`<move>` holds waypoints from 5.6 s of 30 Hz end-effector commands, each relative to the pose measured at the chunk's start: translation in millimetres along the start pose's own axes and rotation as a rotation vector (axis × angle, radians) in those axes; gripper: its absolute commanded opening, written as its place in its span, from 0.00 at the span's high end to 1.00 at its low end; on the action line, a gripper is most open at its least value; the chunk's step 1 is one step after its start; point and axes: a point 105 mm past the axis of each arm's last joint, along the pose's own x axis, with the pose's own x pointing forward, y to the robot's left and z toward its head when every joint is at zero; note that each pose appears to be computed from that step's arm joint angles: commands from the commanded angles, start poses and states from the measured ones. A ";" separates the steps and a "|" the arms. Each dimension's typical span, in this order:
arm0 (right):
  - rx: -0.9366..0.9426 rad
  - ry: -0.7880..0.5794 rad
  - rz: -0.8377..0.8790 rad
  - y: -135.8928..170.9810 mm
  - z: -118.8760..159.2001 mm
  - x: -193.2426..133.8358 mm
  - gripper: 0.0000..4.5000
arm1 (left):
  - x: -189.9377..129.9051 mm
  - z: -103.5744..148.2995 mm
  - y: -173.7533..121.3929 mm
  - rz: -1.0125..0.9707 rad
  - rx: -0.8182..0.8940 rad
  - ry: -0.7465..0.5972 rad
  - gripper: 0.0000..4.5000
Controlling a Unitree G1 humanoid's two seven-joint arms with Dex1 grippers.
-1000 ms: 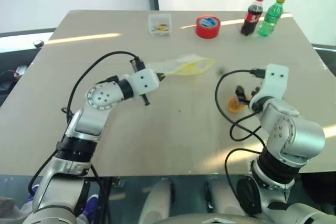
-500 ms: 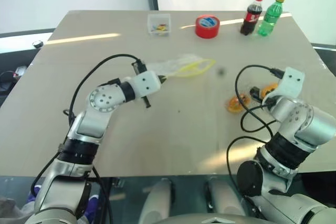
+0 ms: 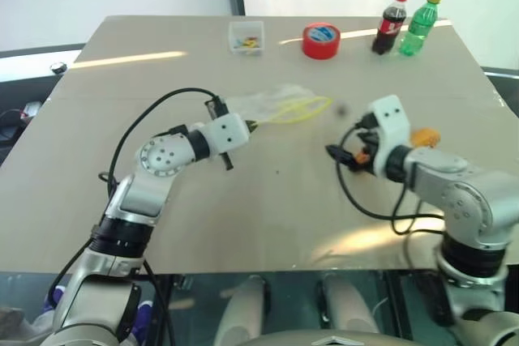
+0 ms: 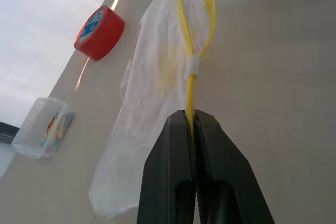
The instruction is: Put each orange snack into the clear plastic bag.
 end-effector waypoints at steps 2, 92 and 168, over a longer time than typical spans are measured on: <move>-0.160 -0.039 0.016 -6.1 -0.1 -8.6 0.02 | -1.6 9.2 4.8 0.014 0.037 -0.030 1.00; -0.216 -0.331 -0.205 1.8 33.0 35.3 0.99 | -8.3 10.5 -3.5 0.048 0.014 -0.005 1.00; -0.073 -0.486 0.258 67.8 30.1 74.9 0.99 | -8.0 35.2 -15.6 -0.164 -0.079 -0.229 1.00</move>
